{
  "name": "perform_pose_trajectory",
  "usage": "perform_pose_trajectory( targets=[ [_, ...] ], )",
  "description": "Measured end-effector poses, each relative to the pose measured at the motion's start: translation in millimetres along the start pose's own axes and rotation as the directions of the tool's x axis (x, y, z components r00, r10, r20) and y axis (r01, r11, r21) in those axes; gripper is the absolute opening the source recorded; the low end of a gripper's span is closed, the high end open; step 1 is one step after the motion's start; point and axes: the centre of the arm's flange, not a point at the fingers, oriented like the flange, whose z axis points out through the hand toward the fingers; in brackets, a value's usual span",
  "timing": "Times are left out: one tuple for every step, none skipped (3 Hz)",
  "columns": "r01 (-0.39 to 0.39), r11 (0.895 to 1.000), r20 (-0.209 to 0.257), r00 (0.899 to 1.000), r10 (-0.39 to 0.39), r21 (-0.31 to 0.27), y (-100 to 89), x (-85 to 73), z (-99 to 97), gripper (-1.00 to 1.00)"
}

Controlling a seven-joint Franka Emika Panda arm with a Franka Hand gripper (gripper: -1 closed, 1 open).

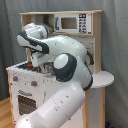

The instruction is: Play with the kitchen

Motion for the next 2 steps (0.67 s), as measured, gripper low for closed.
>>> perform_pose_trajectory(
  targets=[
    [-0.041,0.999,-0.045,0.998,0.042,0.006,16.3,-19.2,0.2,-1.00],
    [-0.118,0.993,-0.104,0.987,0.120,0.024,49.2,-34.9,6.4,-1.00]
  ],
)
